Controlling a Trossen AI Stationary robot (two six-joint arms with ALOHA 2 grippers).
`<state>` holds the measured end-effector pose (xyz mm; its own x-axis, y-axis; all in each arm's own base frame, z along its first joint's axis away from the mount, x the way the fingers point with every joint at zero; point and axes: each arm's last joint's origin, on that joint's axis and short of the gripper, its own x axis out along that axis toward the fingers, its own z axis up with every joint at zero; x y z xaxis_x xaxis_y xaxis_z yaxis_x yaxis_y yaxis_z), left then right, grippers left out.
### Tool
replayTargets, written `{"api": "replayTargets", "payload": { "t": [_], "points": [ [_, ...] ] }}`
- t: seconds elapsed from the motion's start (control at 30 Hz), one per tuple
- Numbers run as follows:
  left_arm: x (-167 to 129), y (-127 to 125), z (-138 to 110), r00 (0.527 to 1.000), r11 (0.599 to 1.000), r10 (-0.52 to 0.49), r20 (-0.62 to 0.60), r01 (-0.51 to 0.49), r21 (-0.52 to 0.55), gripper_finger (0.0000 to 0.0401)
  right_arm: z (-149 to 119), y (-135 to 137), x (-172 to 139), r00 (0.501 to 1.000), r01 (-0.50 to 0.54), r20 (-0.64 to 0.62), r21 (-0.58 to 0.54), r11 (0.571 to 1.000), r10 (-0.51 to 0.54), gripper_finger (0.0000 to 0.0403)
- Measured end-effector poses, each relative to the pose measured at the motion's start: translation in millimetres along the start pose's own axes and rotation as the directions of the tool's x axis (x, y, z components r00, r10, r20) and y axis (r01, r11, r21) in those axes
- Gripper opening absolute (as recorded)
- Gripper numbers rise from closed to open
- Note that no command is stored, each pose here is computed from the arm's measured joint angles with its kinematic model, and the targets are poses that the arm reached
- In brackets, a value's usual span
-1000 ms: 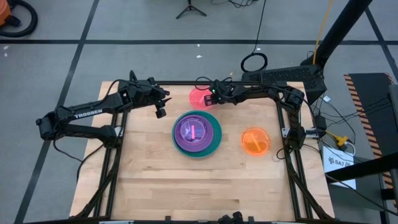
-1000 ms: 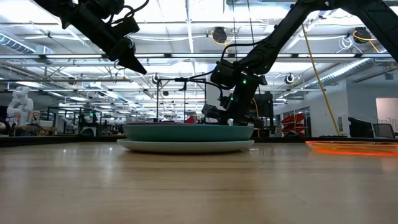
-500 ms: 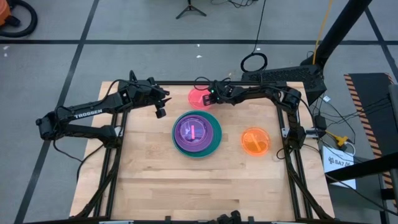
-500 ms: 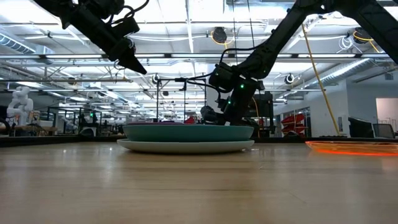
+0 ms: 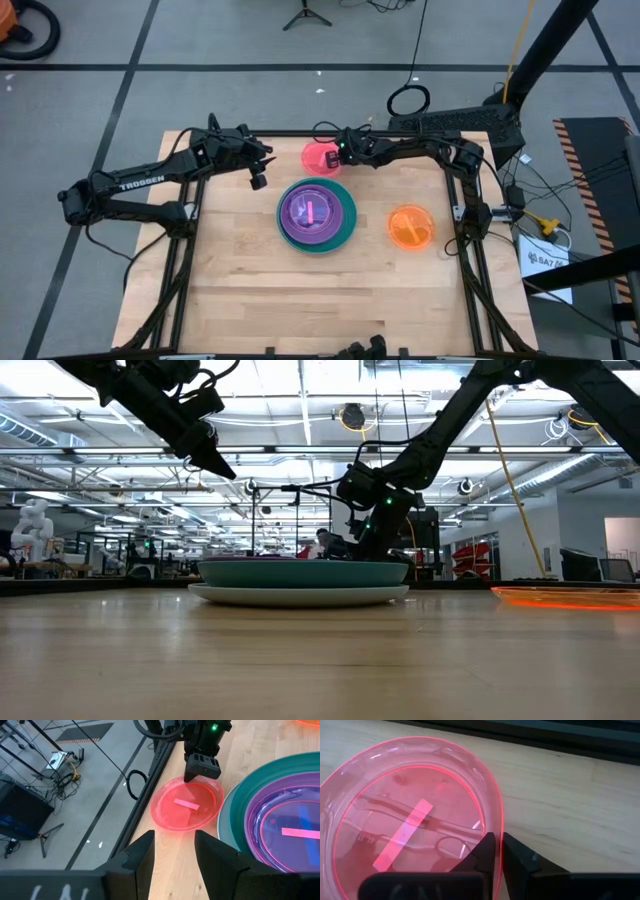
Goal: Stack plastic plates
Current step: Stack the pink plate on the pink plate
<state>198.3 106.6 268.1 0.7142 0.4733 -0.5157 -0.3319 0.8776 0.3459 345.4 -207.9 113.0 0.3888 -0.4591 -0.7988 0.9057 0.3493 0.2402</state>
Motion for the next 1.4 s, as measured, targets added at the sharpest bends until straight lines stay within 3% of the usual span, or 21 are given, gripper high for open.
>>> {"api": "replayTargets", "payload": {
  "t": [1.4],
  "points": [
    [0.0,0.0,0.0,1.0,1.0,0.0,0.0,0.0,0.0,0.0147,7.6,4.8,0.3,0.995,-0.058,0.076,-0.007,0.998,0.058,0.0005]
  ]
}}
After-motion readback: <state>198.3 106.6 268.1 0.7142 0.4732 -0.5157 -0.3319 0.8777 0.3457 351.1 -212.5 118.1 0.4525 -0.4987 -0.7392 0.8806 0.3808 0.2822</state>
